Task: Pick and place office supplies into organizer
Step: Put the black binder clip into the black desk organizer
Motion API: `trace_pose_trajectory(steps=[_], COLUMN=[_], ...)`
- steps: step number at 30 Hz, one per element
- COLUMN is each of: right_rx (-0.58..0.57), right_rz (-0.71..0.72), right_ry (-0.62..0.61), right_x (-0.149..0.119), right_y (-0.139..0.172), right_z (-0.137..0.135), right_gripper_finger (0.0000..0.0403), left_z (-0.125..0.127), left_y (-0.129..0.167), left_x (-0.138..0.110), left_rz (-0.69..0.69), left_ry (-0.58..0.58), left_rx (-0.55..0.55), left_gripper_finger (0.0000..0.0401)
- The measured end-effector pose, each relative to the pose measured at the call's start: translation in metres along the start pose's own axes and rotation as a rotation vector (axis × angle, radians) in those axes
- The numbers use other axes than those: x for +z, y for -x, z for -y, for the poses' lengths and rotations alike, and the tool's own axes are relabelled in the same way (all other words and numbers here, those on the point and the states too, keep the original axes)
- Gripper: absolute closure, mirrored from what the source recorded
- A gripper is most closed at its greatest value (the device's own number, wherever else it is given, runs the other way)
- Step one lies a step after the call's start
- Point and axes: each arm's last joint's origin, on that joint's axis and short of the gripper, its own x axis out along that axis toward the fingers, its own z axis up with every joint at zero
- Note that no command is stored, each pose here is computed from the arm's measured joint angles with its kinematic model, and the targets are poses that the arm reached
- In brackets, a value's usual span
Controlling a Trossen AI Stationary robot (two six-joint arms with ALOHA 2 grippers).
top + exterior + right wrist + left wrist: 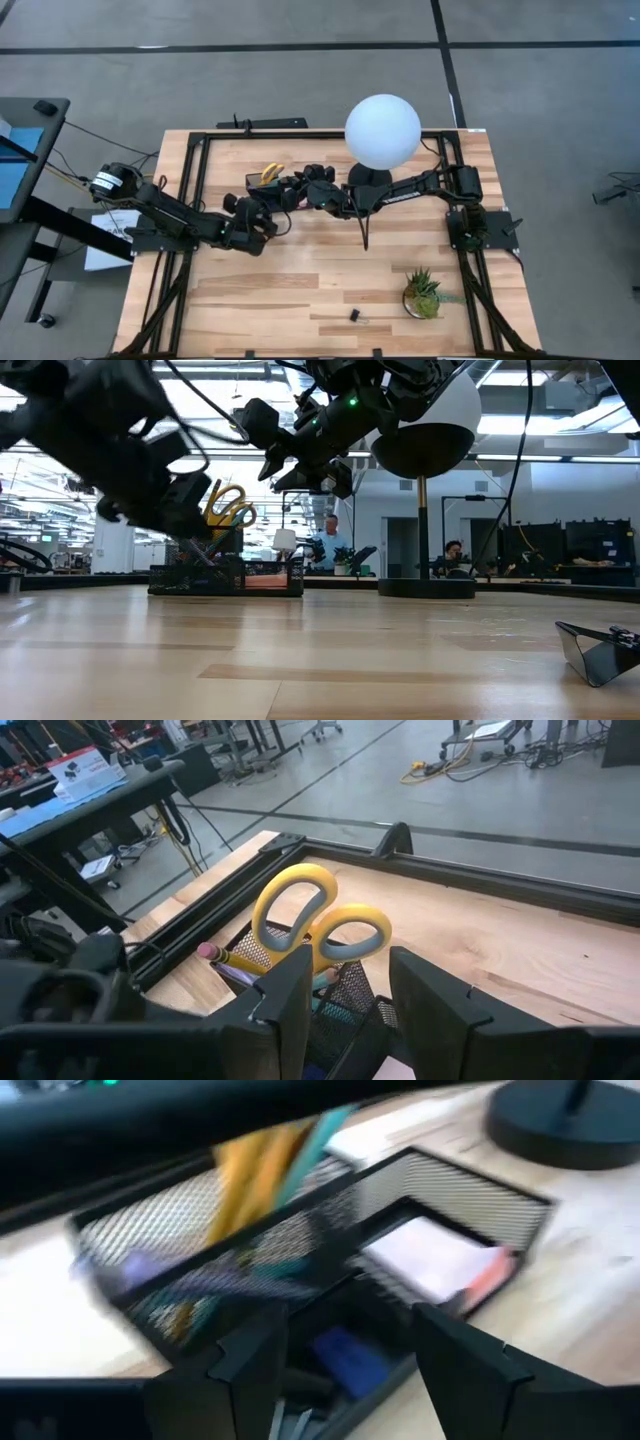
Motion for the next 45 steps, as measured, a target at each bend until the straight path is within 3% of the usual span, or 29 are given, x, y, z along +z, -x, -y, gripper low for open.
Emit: trace_pose_trajectory(steps=[8,14,18,22,25,28,32,36,42,45], right_rx=[0.001,0.015,0.142,0.334,0.386,0.374,0.208,0.042,0.109,0.168], right_rz=[0.000,-0.008,-0.110,-0.365,-0.473,-0.486,-0.402,-0.381,-0.422,-0.455], right_ry=[0.000,-0.032,0.081,0.224,0.285,0.387,0.536,0.544,0.491,0.612], right_x=[0.000,0.000,-0.005,-0.016,-0.028,-0.030,-0.012,0.003,-0.018,-0.038], right_y=[0.000,0.000,0.000,0.009,0.027,0.055,0.108,0.163,0.208,0.216], right_z=[0.000,-0.001,-0.003,-0.002,-0.012,-0.025,-0.034,-0.028,-0.044,-0.051], right_gripper_finger=[0.0276,0.0276,0.0276,0.0276,0.0276,0.0276,0.0276,0.0276,0.0276,0.0276], left_z=[0.024,0.023,0.015,0.006,-0.003,-0.009,-0.015,-0.015,-0.010,-0.008], left_y=[0.007,0.019,0.034,0.047,0.055,0.064,0.076,0.083,0.085,0.085], left_x=[0.030,0.054,0.065,0.065,0.062,0.060,0.059,0.056,0.053,0.052], left_rz=[0.032,-0.043,-0.112,-0.106,-0.101,-0.079,-0.017,0.003,0.009,0.021], left_ry=[-0.143,-0.308,-0.332,-0.317,-0.280,-0.244,-0.222,-0.202,-0.159,-0.141], left_rx=[-0.039,0.068,0.137,0.196,0.235,0.256,0.254,0.229,0.184,0.169], left_gripper_finger=[0.0193,0.0193,0.0193,0.0193,0.0193,0.0193,0.0193,0.0193,0.0193,0.0193])
